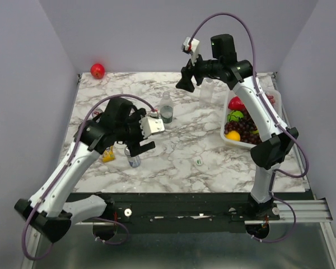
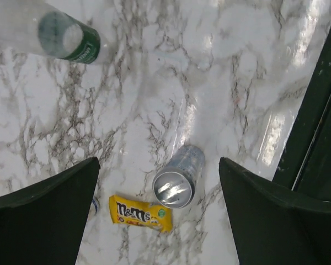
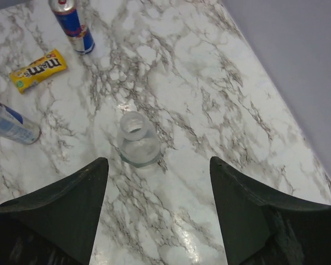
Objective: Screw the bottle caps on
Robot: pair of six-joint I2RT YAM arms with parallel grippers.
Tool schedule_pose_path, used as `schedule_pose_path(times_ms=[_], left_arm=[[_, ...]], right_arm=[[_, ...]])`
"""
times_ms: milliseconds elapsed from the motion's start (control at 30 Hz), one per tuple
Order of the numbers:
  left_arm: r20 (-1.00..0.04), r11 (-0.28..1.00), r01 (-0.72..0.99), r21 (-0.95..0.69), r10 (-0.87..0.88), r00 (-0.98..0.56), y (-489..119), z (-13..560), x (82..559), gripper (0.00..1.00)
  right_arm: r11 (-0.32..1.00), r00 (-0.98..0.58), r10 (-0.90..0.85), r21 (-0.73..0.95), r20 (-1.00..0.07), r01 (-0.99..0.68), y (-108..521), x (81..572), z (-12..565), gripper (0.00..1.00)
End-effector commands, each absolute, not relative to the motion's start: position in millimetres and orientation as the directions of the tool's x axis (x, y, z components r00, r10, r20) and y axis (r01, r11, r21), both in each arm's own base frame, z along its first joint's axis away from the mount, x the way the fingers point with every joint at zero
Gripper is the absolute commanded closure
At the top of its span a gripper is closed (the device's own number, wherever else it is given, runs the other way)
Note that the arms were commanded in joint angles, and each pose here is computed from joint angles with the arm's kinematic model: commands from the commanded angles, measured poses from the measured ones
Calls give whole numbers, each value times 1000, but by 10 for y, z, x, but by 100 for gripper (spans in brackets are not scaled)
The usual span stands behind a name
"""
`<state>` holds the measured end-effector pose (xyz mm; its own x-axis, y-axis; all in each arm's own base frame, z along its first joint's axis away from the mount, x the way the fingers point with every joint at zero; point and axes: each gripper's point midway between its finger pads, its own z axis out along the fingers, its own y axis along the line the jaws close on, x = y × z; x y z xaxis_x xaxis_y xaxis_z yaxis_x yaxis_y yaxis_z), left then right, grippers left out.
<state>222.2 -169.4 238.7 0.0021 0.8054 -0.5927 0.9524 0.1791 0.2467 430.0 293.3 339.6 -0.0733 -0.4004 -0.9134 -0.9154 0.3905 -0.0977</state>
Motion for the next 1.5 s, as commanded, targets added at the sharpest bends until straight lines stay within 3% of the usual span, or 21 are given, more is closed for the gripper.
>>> schedule_pose_path(times_ms=[0, 67, 167, 367, 833, 933, 967, 1067, 1267, 1467], left_arm=[[-865, 605, 794, 59, 429, -262, -1805, 2775, 2495, 1], [-868, 782, 619, -68, 260, -424, -1465, 2709, 2664, 1], [-873, 865, 494, -89, 171, -457, -1176, 2632, 2719, 1], [-872, 898, 413, -150, 76, -483, -1041, 2583, 2805, 1], [-870, 893, 425, -145, 89, -485, -1023, 2513, 2892, 1], [-869, 873, 461, -159, 98, -485, -1094, 2477, 2910, 1], [-868, 864, 475, -167, 99, -486, -1128, 2449, 2933, 1], [-883, 809, 554, -196, 99, -458, -1293, 2434, 2949, 1], [-947, 663, 739, -120, 147, -285, -1555, 2508, 2929, 1], [-959, 588, 800, -118, 141, -245, -1741, 2593, 2981, 1]], right_arm=[[333, -14, -370, -118, -929, -936, 3231, 4163, 3494, 19], [324, -38, -384, -96, -922, -941, 3275, 4173, 3370, 18], [315, -60, -401, -76, -914, -946, 3340, 4203, 3174, 18], [325, -69, -420, -79, -905, -942, 3483, 4379, 2933, 18], [281, -83, -428, -46, -900, -959, 3771, 4491, 2268, 23], [270, -82, -424, -39, -902, -962, 3828, 4487, 2212, 39], [268, -76, -424, -45, -902, -962, 3839, 4493, 2207, 52], [274, -62, -428, -64, -902, -960, 3868, 4484, 2269, 72], [288, -14, -370, -100, -929, -952, 3638, 4115, 3111, 81], [238, -102, -315, 26, -944, -971, 3470, 3521, 3522, 81]])
